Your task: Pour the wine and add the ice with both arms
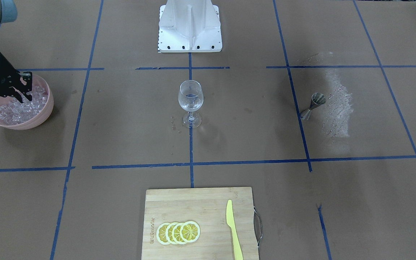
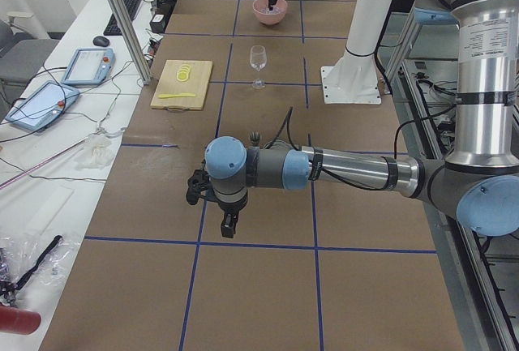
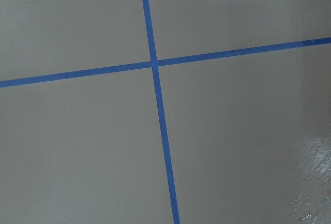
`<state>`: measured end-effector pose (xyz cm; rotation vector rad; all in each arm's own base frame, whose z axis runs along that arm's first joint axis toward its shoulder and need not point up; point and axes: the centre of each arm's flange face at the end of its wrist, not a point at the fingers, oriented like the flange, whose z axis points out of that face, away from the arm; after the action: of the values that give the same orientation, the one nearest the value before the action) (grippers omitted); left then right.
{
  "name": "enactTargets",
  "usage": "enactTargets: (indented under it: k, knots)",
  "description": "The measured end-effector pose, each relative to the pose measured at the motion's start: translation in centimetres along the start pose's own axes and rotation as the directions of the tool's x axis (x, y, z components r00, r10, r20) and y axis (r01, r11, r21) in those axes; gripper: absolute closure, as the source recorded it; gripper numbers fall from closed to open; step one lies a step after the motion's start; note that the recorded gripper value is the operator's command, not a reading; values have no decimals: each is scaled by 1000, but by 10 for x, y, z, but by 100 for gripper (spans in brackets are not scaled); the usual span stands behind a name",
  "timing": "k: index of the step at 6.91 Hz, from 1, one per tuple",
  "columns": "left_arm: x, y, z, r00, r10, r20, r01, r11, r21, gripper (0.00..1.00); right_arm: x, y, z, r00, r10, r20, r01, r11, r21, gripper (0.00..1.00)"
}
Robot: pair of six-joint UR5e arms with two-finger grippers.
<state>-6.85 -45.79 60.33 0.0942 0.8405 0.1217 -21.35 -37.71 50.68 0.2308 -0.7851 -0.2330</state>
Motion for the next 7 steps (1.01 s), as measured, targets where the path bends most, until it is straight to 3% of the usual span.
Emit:
enactTargets:
  k: [2,5,7]
  knots:
    - [-2,1,0,1000,-2,10,2,1000,-1,0,-57,-47,-38,1000,-2,12,1,1000,15,100]
    - [-12,2,-3,993,3,122,-1,1000,-15,0,-174,-125,-98,999,43,29,-43,999,11,100]
    - [-10,5,-8,989,11,146,-10,1000,-8,0,-277,-144,-117,992,108,69,-109,994,9,100]
